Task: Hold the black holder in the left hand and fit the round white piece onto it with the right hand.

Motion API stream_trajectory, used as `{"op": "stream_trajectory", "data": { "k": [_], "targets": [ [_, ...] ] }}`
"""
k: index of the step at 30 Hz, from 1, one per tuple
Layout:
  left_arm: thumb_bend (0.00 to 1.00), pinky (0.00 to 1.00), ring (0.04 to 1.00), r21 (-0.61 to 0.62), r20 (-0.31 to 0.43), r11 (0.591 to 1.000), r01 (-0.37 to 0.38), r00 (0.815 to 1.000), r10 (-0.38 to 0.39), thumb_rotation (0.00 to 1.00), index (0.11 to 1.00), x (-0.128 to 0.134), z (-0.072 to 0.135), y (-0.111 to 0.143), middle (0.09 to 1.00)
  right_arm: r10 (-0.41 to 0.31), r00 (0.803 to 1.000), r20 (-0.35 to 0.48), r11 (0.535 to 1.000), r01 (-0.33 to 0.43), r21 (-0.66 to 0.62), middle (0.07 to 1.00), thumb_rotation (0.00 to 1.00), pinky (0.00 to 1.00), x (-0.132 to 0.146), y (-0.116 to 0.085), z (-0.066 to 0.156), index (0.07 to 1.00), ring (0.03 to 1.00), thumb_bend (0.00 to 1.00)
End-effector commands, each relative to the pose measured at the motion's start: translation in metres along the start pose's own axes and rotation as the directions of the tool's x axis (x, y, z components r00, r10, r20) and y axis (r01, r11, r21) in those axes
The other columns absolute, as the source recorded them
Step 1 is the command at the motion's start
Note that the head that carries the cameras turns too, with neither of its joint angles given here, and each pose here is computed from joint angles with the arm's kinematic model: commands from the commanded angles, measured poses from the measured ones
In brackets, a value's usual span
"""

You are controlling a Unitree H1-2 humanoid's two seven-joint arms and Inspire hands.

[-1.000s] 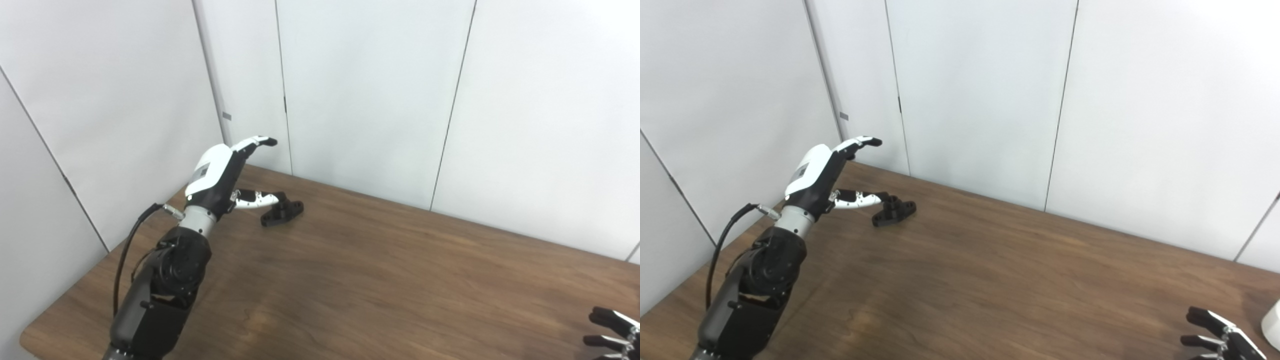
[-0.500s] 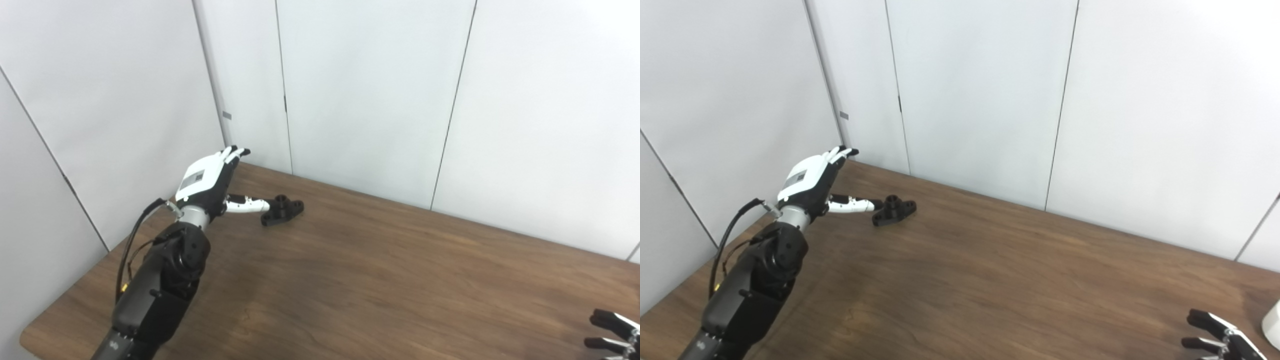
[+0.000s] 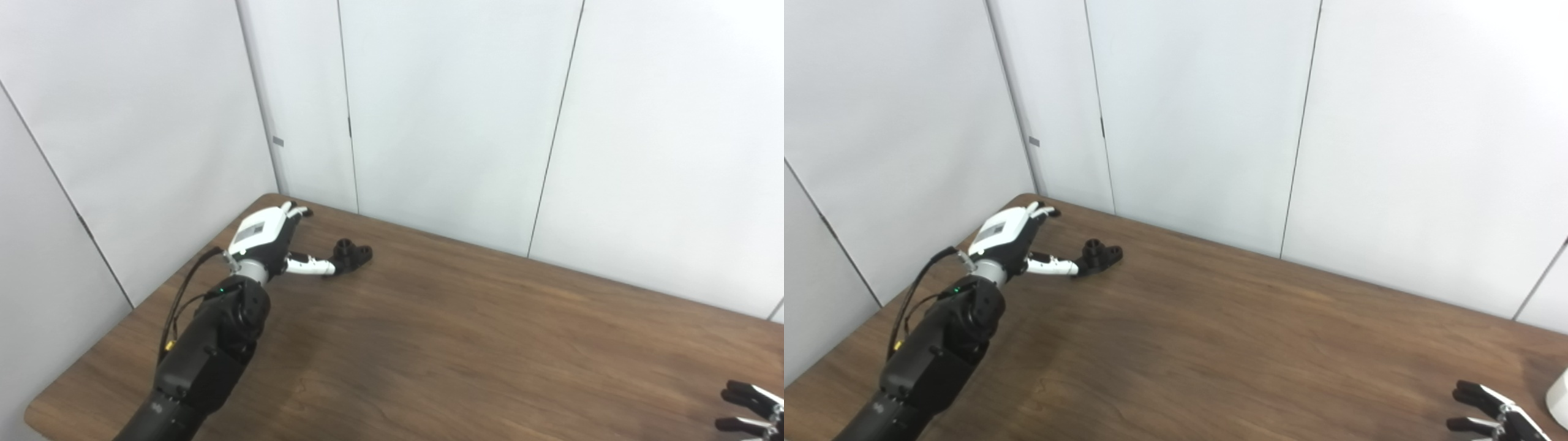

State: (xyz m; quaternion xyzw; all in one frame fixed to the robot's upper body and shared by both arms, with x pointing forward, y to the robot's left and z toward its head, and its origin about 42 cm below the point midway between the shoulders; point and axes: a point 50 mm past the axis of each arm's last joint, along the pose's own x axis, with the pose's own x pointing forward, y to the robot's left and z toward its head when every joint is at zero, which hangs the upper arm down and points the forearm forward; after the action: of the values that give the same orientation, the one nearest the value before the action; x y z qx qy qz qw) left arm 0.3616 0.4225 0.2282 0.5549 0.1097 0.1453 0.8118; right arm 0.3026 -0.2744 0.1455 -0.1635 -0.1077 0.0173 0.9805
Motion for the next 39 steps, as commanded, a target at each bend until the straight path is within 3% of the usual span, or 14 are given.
{"op": "stream_trajectory", "data": {
  "k": [1, 11, 24, 39],
  "targets": [
    [1.0, 0.98, 1.0, 0.038, 0.017, 0.996, -0.082, 0.997, 0.081, 0.47, 0.882, 0.009, 0.007, 0.024, 1.0, -0.016, 0.996, 0.087, 1.0, 0.017, -0.011, 0.748, 0.15, 0.42, 0.007, -0.008, 0.017, 0.727, 0.603, 0.7],
    [1.0, 1.0, 1.0, 0.058, -0.021, 0.998, -0.028, 0.999, 0.03, 0.46, 0.893, 0.014, 0.004, -0.002, 1.0, -0.022, 0.996, 0.084, 1.0, 0.023, -0.014, 0.741, 0.13, 0.41, 0.002, -0.01, 0.02, 0.722, 0.598, 0.7],
    [1.0, 1.0, 1.0, 0.129, -0.062, 0.992, -0.017, 0.998, 0.025, 0.46, 0.873, 0.023, -0.007, -0.03, 1.0, -0.023, 0.996, 0.082, 1.0, 0.024, -0.014, 0.752, 0.13, 0.43, -0.001, -0.012, 0.021, 0.726, 0.617, 0.7],
    [0.99, 1.0, 1.0, 0.085, -0.066, 0.996, -0.004, 0.998, 0.01, 0.43, 0.859, 0.025, -0.001, -0.041, 1.0, -0.027, 0.997, 0.075, 1.0, 0.028, -0.011, 0.758, 0.1, 0.45, -0.005, -0.012, 0.022, 0.739, 0.617, 0.67]
  ]
}}
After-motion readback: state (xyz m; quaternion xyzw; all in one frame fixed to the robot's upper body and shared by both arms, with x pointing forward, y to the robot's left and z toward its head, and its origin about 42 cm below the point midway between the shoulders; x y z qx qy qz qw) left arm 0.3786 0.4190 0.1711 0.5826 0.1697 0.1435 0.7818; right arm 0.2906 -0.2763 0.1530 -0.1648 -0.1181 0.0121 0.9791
